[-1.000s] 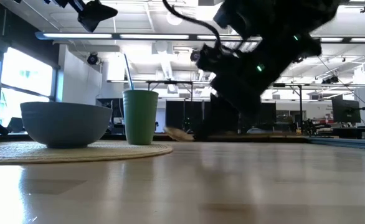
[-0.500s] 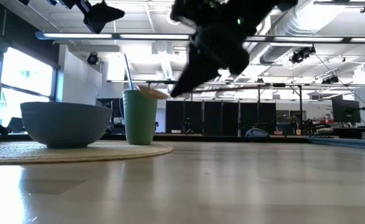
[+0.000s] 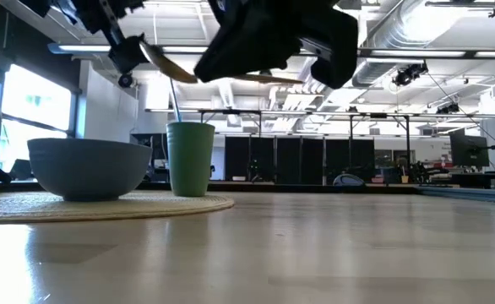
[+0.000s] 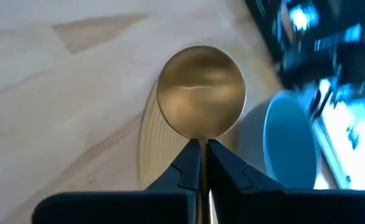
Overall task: Pick & Place Utensil
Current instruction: Put the gold spoon into the blue bowl on the brown mat
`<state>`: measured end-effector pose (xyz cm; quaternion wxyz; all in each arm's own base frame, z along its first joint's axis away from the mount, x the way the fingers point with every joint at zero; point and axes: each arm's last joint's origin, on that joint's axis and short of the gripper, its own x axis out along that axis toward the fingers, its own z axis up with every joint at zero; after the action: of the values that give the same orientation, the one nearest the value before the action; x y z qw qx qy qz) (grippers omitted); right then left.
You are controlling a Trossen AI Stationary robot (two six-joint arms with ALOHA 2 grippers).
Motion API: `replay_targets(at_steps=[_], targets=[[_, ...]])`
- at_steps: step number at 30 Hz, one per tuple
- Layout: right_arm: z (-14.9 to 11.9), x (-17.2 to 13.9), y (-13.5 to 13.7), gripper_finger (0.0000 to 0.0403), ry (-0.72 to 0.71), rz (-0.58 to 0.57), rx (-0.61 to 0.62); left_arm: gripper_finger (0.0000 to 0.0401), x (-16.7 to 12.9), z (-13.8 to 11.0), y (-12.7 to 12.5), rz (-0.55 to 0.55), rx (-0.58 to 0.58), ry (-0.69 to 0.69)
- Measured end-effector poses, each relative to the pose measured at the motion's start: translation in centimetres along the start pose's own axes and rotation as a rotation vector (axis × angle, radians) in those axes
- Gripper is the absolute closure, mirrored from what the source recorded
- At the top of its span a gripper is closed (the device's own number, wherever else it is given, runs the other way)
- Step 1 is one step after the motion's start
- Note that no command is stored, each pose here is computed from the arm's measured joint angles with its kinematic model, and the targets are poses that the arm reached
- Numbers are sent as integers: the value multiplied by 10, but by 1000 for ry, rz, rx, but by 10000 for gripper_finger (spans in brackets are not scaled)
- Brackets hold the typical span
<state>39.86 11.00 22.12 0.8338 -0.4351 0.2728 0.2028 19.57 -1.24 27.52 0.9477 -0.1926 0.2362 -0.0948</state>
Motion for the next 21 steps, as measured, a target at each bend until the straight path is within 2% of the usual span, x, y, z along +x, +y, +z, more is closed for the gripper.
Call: replay_targets(at_steps=[4, 13, 17, 21], targets=[[5, 0, -2, 397, -90, 8, -137, 12, 18, 1, 4, -33, -51, 21], [16, -2, -1, 394, -240, 23, -290, 12, 49, -1, 12, -46, -136, 34], [18, -3, 1, 396, -313, 69, -314, 12, 57, 2, 13, -61, -179, 4], [17, -2, 2, 395, -300, 76, -317, 12, 67, 2, 16, -67, -222, -16]])
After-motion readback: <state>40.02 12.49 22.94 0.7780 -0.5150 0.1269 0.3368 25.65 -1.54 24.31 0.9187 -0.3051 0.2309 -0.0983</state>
